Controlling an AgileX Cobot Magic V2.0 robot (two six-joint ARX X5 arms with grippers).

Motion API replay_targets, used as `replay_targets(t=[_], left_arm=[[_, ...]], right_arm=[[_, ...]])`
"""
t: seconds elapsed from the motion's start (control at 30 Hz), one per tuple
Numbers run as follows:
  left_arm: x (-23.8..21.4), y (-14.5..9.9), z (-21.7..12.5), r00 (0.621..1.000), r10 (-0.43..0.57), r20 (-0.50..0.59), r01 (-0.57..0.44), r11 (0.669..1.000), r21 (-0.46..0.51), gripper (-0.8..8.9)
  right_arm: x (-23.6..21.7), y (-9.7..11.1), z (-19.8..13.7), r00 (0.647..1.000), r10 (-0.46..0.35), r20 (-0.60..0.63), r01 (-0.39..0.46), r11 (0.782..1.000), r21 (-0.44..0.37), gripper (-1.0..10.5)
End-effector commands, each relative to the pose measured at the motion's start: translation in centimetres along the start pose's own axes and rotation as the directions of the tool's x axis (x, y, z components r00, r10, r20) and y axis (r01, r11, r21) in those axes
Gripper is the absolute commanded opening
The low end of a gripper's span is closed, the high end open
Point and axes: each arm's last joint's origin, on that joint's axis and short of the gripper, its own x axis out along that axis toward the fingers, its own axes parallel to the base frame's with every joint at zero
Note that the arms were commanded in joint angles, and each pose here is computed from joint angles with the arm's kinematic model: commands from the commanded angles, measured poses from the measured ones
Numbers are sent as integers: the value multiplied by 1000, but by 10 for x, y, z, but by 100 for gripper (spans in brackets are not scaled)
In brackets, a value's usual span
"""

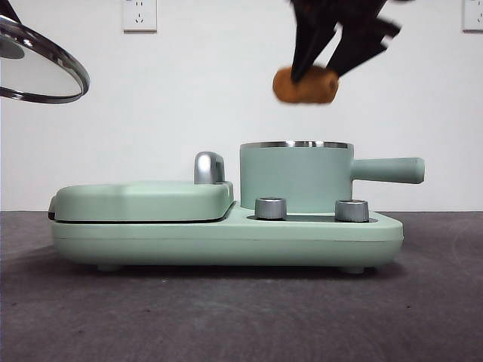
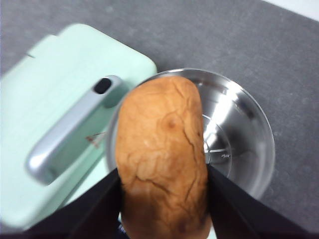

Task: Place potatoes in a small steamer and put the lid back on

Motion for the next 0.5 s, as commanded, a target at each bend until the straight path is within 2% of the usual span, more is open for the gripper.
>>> replay_targets(t=[0.03,0.23,0.5], left_arm=[[-3,0,6,999,-1,40,1,1000,-3,10],[-3,0,6,999,-1,40,1,1000,-4,10],[-3,0,6,999,-1,40,2,1000,-26,10]], right_arm=[[24,-4,7,1000,8,-28,-8,1000,-11,211],[61,-15,6,997,10,-82,-11,1000,-2,211],[87,-28,-4,991,-3,-133,4,1000,5,211]])
